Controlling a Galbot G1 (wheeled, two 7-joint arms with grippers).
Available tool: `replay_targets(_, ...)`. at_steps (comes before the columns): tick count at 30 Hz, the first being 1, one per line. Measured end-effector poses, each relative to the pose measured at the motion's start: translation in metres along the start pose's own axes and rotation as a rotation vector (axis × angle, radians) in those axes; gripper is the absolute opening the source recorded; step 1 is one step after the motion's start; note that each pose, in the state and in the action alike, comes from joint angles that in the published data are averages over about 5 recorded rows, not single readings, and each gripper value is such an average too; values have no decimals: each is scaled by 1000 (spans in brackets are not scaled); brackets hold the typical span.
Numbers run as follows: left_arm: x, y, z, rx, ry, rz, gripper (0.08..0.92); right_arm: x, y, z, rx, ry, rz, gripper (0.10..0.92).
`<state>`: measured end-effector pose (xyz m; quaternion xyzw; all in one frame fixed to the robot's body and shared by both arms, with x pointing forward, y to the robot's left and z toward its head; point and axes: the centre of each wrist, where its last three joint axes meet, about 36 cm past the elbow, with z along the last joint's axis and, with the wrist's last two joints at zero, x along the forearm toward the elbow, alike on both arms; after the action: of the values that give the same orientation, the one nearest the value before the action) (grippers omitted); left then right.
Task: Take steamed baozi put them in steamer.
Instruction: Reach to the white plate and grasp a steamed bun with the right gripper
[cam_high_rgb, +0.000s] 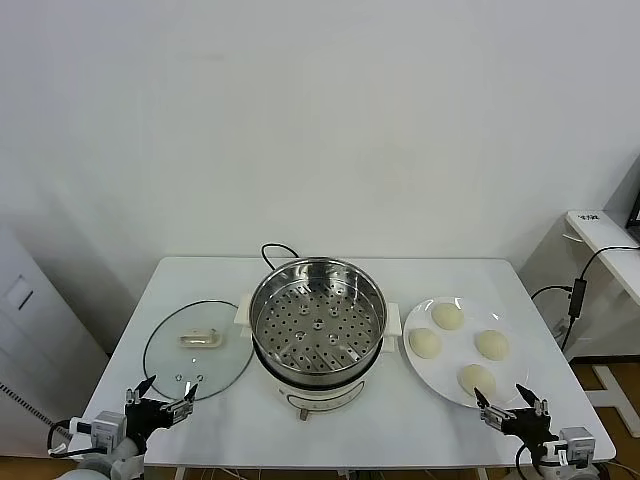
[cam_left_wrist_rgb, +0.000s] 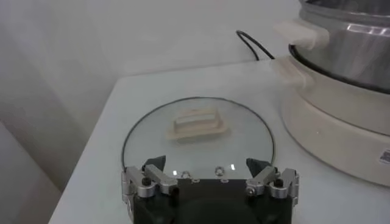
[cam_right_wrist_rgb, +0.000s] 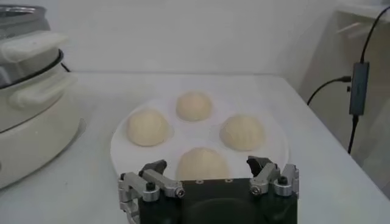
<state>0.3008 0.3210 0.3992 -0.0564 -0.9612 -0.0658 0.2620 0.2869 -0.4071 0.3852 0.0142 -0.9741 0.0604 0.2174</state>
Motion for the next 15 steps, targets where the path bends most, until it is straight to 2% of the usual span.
replay_targets(6,1,-1,-1,6,-5,-1,823,-15,-13,-16,149,-51,13,823)
replay_targets(15,4,-4,-3,16,-5,0,823,-62,-41,-59,551,-155,44,823)
